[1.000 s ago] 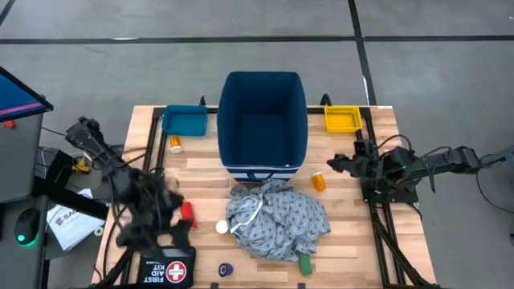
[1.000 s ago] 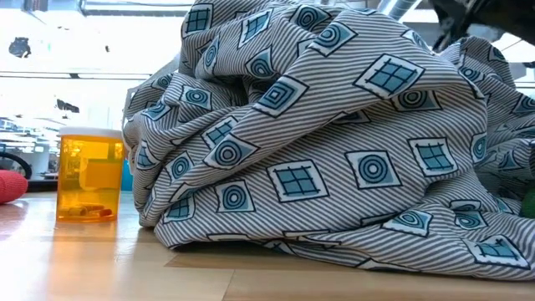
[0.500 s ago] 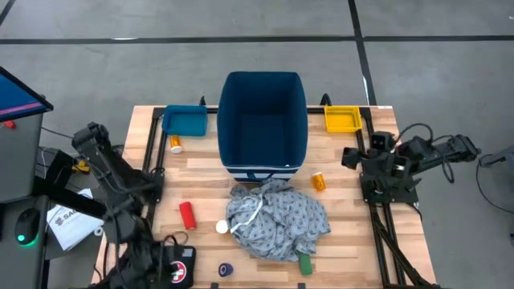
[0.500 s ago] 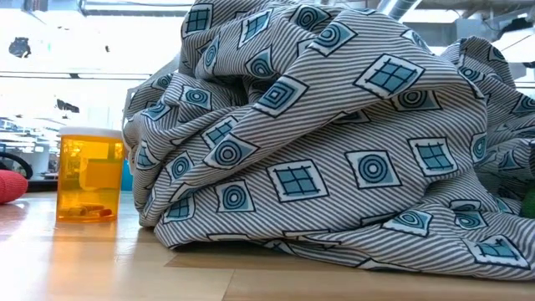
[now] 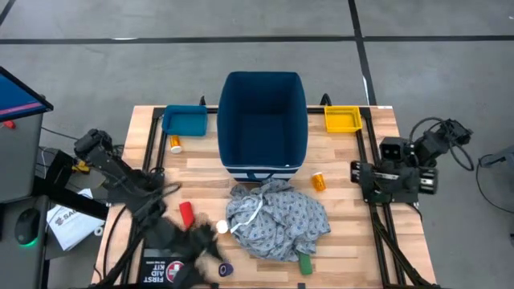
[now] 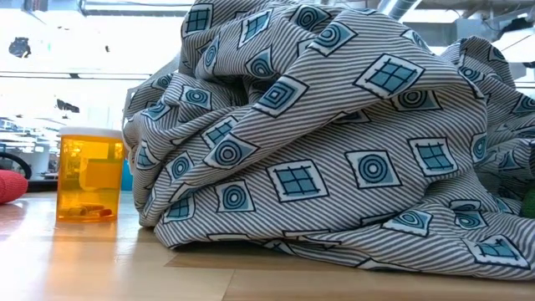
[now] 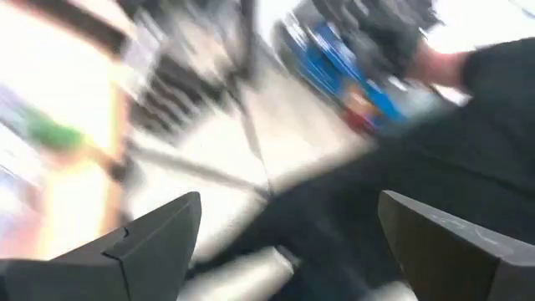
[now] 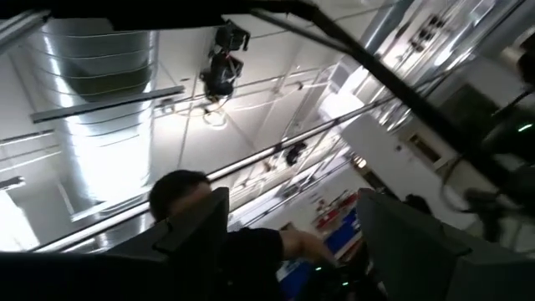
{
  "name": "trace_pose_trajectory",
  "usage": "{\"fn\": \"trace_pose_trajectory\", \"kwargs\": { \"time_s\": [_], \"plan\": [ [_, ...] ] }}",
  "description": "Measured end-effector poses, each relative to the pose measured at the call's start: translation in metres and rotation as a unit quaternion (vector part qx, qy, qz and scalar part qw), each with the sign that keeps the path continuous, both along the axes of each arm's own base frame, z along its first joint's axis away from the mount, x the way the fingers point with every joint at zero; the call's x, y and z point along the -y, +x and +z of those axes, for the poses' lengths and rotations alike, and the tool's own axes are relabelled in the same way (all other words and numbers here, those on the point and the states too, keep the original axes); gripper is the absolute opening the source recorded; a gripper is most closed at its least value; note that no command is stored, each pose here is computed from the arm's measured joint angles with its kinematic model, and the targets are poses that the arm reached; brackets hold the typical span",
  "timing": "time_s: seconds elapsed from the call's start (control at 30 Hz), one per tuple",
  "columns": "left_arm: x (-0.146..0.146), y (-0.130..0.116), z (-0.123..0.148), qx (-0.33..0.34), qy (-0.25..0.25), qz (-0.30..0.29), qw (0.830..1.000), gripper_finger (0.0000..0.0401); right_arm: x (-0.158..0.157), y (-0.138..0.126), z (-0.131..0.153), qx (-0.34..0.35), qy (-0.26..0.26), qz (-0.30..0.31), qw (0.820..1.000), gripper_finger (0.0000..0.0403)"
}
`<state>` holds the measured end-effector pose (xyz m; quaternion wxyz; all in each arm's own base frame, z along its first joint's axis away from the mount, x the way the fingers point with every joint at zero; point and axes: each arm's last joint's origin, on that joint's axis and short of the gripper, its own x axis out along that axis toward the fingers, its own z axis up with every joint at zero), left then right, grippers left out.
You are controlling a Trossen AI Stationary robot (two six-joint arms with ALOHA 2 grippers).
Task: Pick & place medical supplies in basket/bin
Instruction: Put the gray patterned patient gown into the blue bin
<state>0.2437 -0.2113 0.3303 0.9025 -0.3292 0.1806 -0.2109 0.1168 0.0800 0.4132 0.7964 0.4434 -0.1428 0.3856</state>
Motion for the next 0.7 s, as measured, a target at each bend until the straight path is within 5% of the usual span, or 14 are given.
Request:
{"fn": "trace_pose_trajectory", "kwargs": {
  "time_s": [0.37,0.53,0.7],
  "plan": [
    [-0.027,0.076,-0.058,-0.089,0.115,-0.064,0.987,0.0358,-0.012,-0.017,0.017,0.005,-0.015,0.073,0.997,0.0260],
    [-0.038,0.080,-0.075,-0.151,0.223,0.000,0.963,0.0358,-0.016,-0.019,0.015,-0.002,-0.021,0.086,0.996,0.0260],
    [-0.040,0.083,-0.076,-0.138,0.261,0.065,0.953,0.0363,-0.015,-0.019,0.016,-0.002,-0.021,0.086,0.996,0.0260]
  ]
}}
